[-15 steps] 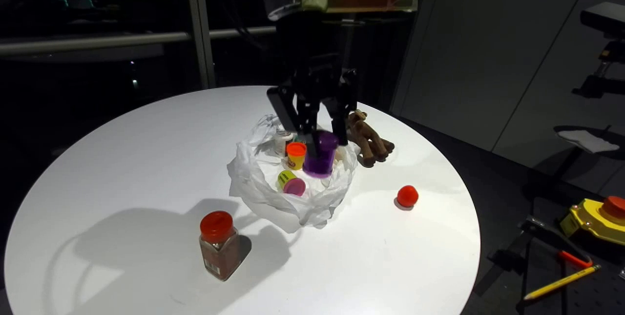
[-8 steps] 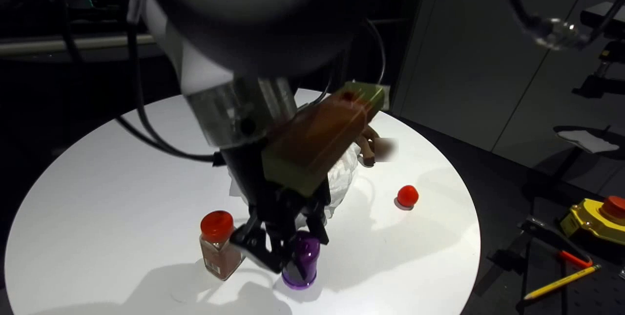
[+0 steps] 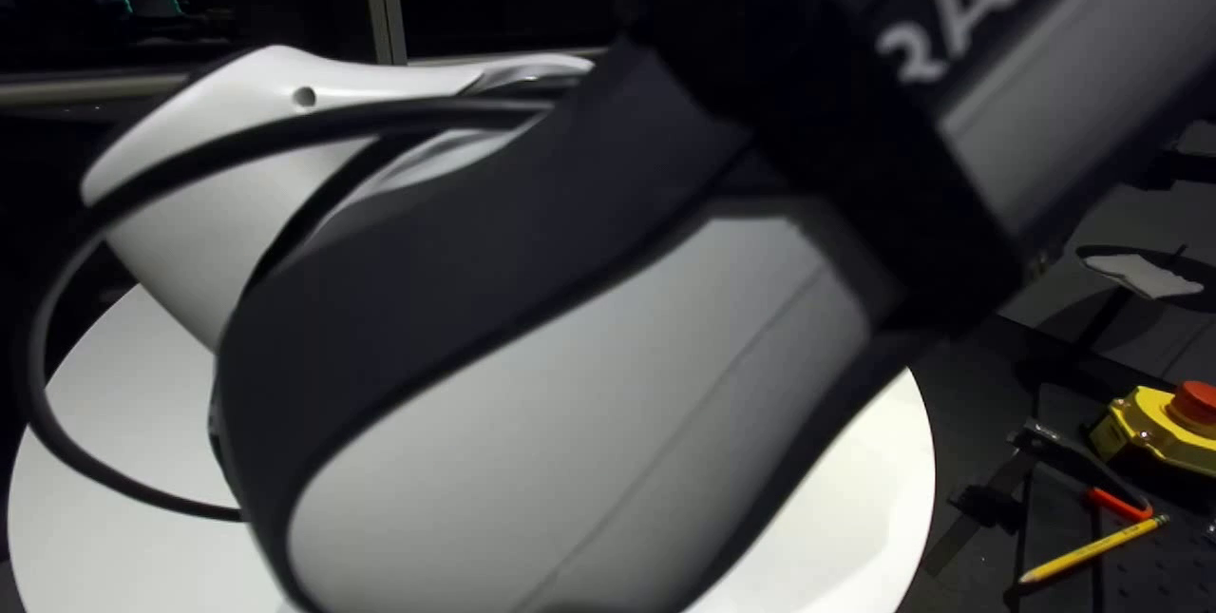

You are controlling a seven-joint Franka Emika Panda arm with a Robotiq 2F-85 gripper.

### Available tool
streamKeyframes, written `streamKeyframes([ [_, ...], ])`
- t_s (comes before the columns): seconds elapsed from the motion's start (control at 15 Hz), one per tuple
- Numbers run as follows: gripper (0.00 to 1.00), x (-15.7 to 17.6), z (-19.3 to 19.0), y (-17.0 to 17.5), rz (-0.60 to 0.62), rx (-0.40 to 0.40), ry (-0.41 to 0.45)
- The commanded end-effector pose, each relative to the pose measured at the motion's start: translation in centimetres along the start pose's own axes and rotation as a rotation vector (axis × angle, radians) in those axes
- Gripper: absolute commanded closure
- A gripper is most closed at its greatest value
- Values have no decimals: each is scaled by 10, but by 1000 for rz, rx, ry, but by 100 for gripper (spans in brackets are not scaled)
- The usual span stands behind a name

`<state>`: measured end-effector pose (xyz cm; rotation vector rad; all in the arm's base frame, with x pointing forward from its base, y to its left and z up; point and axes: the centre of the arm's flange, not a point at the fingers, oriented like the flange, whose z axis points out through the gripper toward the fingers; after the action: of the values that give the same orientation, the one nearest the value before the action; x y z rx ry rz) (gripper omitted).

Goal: Remove all the contents from the white plastic bag and put them on the table one at a time

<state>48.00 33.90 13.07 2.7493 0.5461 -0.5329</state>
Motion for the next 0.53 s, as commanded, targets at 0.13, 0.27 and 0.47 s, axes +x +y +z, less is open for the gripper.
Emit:
streamKeyframes([
  [0.13,0,7,-31,12,-21,21,57],
  [0.27,0,2,-57,35,1,56,70],
  [0.47,0,-10,-94,83,51,113,102],
])
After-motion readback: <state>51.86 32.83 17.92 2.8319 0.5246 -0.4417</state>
